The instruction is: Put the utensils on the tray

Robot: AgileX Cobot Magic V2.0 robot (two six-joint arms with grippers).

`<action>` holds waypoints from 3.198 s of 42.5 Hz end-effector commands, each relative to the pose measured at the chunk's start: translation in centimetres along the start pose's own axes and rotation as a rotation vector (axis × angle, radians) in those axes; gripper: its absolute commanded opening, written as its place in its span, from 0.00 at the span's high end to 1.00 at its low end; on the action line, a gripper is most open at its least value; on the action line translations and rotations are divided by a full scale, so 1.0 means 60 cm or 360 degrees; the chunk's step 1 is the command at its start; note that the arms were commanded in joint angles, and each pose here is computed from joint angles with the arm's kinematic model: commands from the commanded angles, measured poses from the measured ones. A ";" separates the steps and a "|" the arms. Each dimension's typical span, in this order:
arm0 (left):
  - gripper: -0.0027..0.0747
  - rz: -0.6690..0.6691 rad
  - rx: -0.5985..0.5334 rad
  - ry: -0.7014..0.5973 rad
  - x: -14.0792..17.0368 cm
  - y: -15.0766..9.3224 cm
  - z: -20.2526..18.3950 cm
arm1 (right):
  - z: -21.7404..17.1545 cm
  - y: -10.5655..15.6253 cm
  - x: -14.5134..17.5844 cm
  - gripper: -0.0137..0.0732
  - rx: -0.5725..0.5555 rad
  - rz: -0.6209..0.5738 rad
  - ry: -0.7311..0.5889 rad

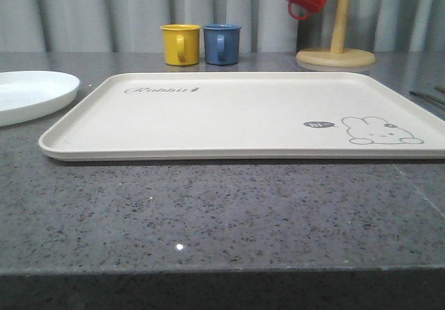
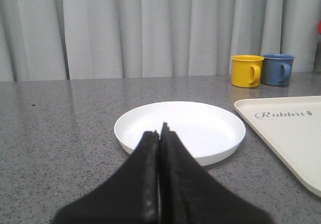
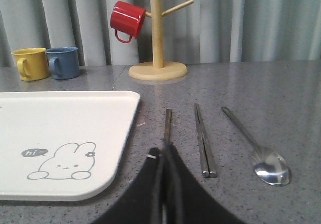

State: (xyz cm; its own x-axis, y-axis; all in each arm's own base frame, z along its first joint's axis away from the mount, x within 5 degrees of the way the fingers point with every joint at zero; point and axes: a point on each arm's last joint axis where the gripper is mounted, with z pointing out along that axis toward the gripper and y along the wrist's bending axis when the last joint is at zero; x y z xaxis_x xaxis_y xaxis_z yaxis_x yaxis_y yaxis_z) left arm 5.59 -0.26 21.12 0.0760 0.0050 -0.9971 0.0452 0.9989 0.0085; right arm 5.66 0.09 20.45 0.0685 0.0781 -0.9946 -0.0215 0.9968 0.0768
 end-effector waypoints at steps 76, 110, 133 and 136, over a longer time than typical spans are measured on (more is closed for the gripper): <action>0.99 -0.0019 0.0056 0.0372 -0.257 -0.003 0.084 | 0.108 0.016 -0.207 0.92 0.0045 -0.0049 0.0687; 0.29 0.0026 0.0054 0.1171 -0.218 -0.001 0.205 | 0.124 0.014 -0.191 0.28 0.0054 -0.0058 0.0818; 0.31 -0.0462 0.0060 0.1482 -0.142 0.131 0.393 | 0.124 0.014 -0.191 0.28 0.0054 -0.0058 0.0818; 0.34 -0.0521 0.0044 0.1492 -0.126 0.144 0.412 | 0.124 0.014 -0.191 0.28 0.0054 -0.0058 0.0818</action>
State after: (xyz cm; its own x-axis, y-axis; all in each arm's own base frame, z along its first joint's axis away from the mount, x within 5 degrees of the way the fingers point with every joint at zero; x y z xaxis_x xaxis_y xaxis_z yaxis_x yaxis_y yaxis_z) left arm 28.64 6.59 29.35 -0.8252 -0.1724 -0.5379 -0.0442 0.9691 -0.2426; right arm 11.83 0.26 30.83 -0.5134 0.0487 -0.8568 0.0065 0.9986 0.0529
